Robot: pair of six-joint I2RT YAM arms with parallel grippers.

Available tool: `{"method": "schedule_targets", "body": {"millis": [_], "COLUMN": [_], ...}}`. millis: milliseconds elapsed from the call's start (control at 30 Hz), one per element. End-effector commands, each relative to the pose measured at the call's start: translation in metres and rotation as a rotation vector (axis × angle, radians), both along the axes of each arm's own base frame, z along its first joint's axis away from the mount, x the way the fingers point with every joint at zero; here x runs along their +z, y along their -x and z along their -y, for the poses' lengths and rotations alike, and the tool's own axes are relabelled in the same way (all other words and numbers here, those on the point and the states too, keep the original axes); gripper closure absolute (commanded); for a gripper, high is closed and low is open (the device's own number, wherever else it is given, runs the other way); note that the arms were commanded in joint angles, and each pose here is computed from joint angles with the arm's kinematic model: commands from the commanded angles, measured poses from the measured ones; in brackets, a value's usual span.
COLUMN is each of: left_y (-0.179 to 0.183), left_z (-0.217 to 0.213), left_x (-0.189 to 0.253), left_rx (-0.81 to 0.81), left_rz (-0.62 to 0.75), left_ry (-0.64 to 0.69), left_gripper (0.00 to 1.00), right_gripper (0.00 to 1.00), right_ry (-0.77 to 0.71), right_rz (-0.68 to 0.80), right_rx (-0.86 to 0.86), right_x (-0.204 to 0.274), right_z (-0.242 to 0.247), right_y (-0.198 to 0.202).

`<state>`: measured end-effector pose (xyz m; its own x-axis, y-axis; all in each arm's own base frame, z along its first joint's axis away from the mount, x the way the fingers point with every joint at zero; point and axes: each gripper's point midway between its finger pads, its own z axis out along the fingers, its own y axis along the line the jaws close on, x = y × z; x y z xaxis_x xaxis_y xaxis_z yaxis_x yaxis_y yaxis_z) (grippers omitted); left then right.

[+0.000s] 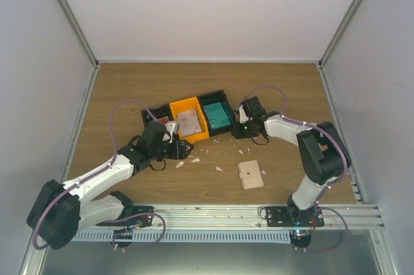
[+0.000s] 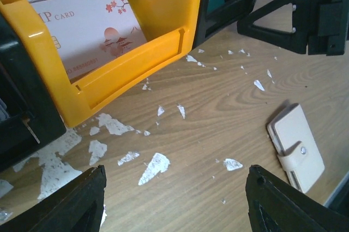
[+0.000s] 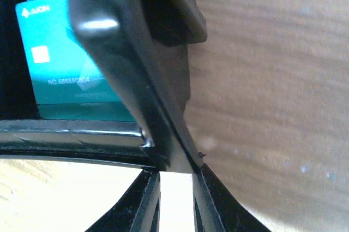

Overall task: Put the credit cards into the card holder
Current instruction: Move the storage box to the center of the board, then open the card holder at the center of the board.

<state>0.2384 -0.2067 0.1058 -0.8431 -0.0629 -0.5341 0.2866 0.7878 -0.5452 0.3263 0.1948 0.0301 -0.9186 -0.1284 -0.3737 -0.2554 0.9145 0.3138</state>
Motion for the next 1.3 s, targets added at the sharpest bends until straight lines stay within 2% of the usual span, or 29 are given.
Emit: {"method": "schedule_targets", "body": {"millis": [0,100,300,400,500,667,900,1067,1267], "left_y": [-0.023,-0.026,-0.019,-0.017,-0.013,-0.003,0.011,0.019,0.029], "left_z": [0.001,0.003,0.010,0.012,0.013,0.022,0.033,0.038,0.056], "left_x": [0.014,0.018,0.036,0.043,0.044,0.040,0.032,0.019,0.008], "left_rx": [0.023,0.011,-0.041,-0.059,-0.077,-0.139,-0.192,-0.205,-0.235], "left_rz": [0.098,0.125,0.206,0.234,0.228,0.186,0.108,0.055,-0.010], "left_ry": [-0.004,0.001,0.074,0.094,0.098,0.133,0.179,0.181,0.171], "left_gripper": [0.28,0.28,0.26,0.24,0.23,0.23,0.23,0.23,0.27], "right_gripper": [0.81,0.71,0.48,0.42,0.41,0.46,0.51,0.54,0.59], "right_ry": [-0.007,0.089,0.294,0.372,0.398,0.327,0.112,-0.065,-0.248], "right_rz": [0.092,0.069,0.004,-0.049,-0.126,-0.238,-0.368,-0.369,-0.301], "right_rx": [0.026,-0.052,-0.200,-0.280,-0.329,-0.358,-0.269,-0.250,-0.216], "right_x": [0.014,0.016,0.027,0.032,0.031,0.017,-0.001,-0.004,-0.010], "right_z": [-0.015,0.002,0.046,0.069,0.083,0.084,0.052,0.025,-0.011], "right_y": [-0.025,-0.014,0.053,0.089,0.123,0.162,0.195,0.193,0.168]}}
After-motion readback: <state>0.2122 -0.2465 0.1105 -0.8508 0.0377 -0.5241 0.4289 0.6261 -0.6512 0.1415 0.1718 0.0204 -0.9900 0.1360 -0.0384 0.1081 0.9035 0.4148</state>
